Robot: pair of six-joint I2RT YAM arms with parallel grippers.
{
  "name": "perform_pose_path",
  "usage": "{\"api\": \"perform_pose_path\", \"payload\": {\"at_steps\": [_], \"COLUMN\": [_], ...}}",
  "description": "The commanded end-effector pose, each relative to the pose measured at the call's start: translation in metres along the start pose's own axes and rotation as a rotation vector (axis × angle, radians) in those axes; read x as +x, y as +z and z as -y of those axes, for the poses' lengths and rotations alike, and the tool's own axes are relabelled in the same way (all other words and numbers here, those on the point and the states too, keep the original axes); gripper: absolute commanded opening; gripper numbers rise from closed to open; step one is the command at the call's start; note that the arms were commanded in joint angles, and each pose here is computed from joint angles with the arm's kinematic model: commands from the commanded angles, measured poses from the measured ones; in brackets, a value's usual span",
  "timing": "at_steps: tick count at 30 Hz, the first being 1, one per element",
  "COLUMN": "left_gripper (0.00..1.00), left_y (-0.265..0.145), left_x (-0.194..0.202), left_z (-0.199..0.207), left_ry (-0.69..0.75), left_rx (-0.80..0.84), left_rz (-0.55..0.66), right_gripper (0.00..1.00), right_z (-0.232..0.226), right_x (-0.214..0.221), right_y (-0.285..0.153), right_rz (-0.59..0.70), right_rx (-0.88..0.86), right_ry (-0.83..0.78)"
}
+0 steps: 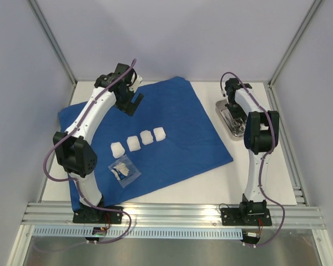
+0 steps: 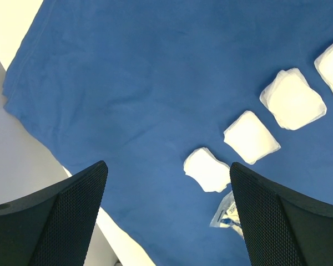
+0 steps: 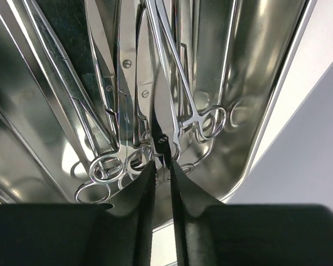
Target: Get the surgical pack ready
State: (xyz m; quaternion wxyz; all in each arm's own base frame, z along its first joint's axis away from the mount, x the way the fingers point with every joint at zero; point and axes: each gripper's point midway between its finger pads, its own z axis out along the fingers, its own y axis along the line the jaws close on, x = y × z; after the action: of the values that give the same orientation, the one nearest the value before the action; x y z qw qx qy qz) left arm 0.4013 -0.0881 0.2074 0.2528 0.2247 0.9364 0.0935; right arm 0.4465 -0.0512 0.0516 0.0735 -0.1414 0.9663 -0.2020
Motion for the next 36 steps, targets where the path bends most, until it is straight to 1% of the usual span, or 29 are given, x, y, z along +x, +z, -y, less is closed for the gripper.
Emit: {"api": "perform_pose_path", "payload": {"at_steps": [1,2,3,5,6,7,9,10,12,13,14,15,16,17,18,19,20,21,22,23,24,25,26,28,30,32,33,34,36], "left_gripper": [1.0,1.0,1.0,1.0,1.0,1.0,1.0,1.0,1.0,0.98,0.94,0.9,0.86,0.81,0.79,0.79,0.77,0.77,0.75,0.72,0.71,0.7,0.7,0.71,0.74,0.76,0.75,0.7,0.66], "left_y": [0.002,0.004,0.005,0.007,0.007,0.007,0.007,0.006,0.0,-0.002,0.0,-0.008,-0.01,-0.012,-0.012,-0.012,-0.009,-0.007,-0.005,0.001,0.005,0.007,0.013,0.025,0.029,0.038,0.047,0.056,0.077], "left_x": [-0.005,-0.004,-0.003,-0.001,0.0,0.003,0.006,0.011,0.017,0.021,0.031,0.035,0.043,0.055,0.063,0.072,0.088,0.097,0.107,0.115,0.124,0.125,0.132,0.139,0.134,0.126,0.125,0.13,0.14], "left_z": [-0.006,-0.007,-0.01,-0.012,-0.014,-0.018,-0.023,-0.031,-0.039,-0.042,-0.045,-0.047,-0.046,-0.041,-0.037,-0.032,-0.027,-0.023,-0.019,-0.006,-0.01,0.0,-0.002,0.003,0.019,0.03,0.028,0.024,0.026], "left_ry": [0.023,0.024,0.023,0.021,0.015,0.004,-0.01,-0.029,-0.051,-0.062,-0.081,-0.091,-0.096,-0.108,-0.111,-0.112,-0.131,-0.148,-0.172,-0.205,-0.254,-0.27,-0.3,-0.312,-0.334,-0.359,-0.364,-0.357,-0.368], "left_rx": [-0.034,-0.042,-0.06,-0.069,-0.071,-0.07,-0.065,-0.071,-0.072,-0.068,-0.044,-0.034,-0.013,0.032,0.054,0.079,0.123,0.152,0.194,0.281,0.311,0.378,0.394,0.431,0.53,0.595,0.583,0.544,0.531], "left_rz": [0.01,0.004,-0.002,-0.01,-0.014,-0.021,-0.028,-0.039,-0.038,-0.039,-0.056,-0.042,-0.054,-0.064,-0.077,-0.094,-0.125,-0.143,-0.172,-0.197,-0.22,-0.229,-0.254,-0.308,-0.303,-0.275,-0.264,-0.285,-0.345], "right_gripper": [0.22,0.25,0.31,0.38,0.43,0.44,0.47,0.48,0.52,0.53,0.55,0.56,0.57,0.6,0.61,0.62,0.64,0.65,0.67,0.68,0.69,0.7,0.7,0.68,0.66,0.66,0.65,0.65,0.65], "right_z": [0.005,0.007,0.008,0.011,0.012,0.018,0.023,0.029,0.027,0.027,0.017,0.006,0.002,-0.021,-0.036,-0.048,-0.078,-0.11,-0.127,-0.155,-0.177,-0.191,-0.205,-0.218,-0.232,-0.24,-0.242,-0.243,-0.243], "right_x": [-0.01,-0.012,-0.013,-0.018,-0.021,-0.026,-0.032,-0.035,-0.046,-0.051,-0.054,-0.059,-0.066,-0.065,-0.066,-0.077,-0.08,-0.075,-0.083,-0.083,-0.08,-0.086,-0.086,-0.089,-0.088,-0.083,-0.082,-0.079,-0.075], "right_y": [-0.01,-0.015,-0.018,-0.03,-0.036,-0.049,-0.065,-0.081,-0.106,-0.128,-0.14,-0.151,-0.176,-0.178,-0.198,-0.211,-0.223,-0.221,-0.235,-0.243,-0.248,-0.248,-0.25,-0.245,-0.242,-0.239,-0.236,-0.232,-0.229], "right_rz": [0.042,0.056,0.066,0.098,0.114,0.151,0.184,0.22,0.289,0.352,0.385,0.429,0.517,0.531,0.589,0.662,0.692,0.68,0.731,0.727,0.71,0.711,0.697,0.671,0.656,0.638,0.626,0.617,0.604], "right_rx": [0.007,0.008,0.006,-0.002,-0.006,-0.005,0.011,0.025,0.015,0.001,-0.025,-0.088,-0.132,-0.189,-0.263,-0.304,-0.374,-0.479,-0.546,-0.63,-0.733,-0.784,-0.817,-0.828,-0.826,-0.825,-0.827,-0.824,-0.817], "right_ry": [0.015,0.02,0.028,0.05,0.061,0.087,0.116,0.158,0.19,0.244,0.254,0.278,0.329,0.317,0.329,0.334,0.315,0.272,0.259,0.25,0.228,0.226,0.217,0.228,0.198,0.18,0.185,0.185,0.185]}}
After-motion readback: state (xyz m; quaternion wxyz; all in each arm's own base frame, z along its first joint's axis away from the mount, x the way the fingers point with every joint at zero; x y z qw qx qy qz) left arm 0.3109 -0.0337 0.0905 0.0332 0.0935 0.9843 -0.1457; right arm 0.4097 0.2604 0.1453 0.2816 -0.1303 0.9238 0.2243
